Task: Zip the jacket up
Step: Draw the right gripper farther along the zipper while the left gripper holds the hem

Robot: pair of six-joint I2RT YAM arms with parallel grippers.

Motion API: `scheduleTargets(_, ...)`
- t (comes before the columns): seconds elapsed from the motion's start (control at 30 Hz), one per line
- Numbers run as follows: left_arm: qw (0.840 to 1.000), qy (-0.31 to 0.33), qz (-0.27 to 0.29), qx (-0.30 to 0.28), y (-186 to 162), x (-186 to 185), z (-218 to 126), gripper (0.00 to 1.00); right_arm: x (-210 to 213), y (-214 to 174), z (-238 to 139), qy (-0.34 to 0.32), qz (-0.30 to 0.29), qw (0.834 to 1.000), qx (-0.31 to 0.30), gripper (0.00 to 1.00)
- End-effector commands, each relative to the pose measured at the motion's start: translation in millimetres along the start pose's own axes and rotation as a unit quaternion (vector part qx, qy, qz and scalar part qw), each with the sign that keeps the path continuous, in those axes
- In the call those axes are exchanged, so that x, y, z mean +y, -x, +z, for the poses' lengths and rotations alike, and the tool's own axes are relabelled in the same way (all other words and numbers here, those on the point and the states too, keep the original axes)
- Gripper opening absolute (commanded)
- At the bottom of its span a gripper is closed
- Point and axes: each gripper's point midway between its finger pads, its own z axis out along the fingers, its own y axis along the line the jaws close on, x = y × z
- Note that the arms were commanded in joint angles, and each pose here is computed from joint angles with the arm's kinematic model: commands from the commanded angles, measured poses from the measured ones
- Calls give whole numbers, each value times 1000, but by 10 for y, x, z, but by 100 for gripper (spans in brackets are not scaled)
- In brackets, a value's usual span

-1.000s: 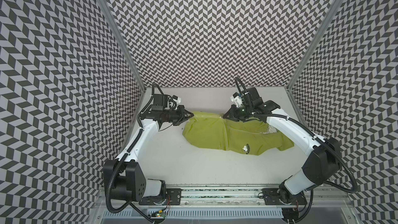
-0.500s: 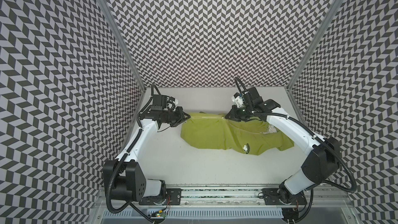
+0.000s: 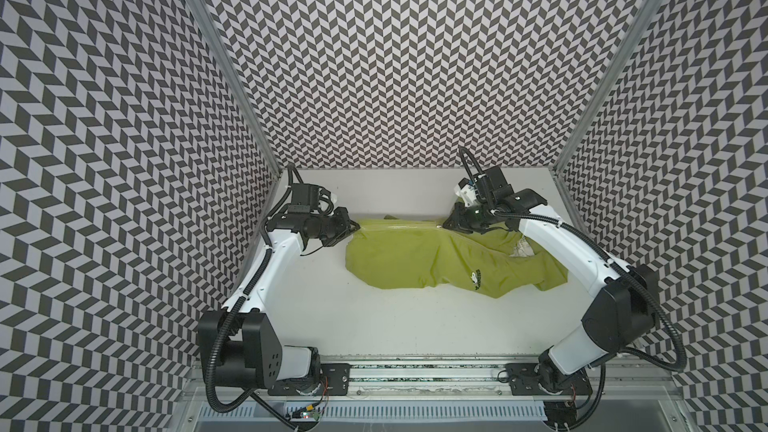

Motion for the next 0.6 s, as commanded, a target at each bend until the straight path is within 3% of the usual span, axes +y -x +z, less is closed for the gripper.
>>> scheduleTargets(0.0, 999, 29, 8, -33, 160, 62, -115, 0, -141, 106, -102, -29, -3, 999, -15, 0)
scheduleTargets(0.57, 999, 28, 2, -30, 179, 129, -79, 0, -527, 176, -275, -79, 14, 996, -31, 0)
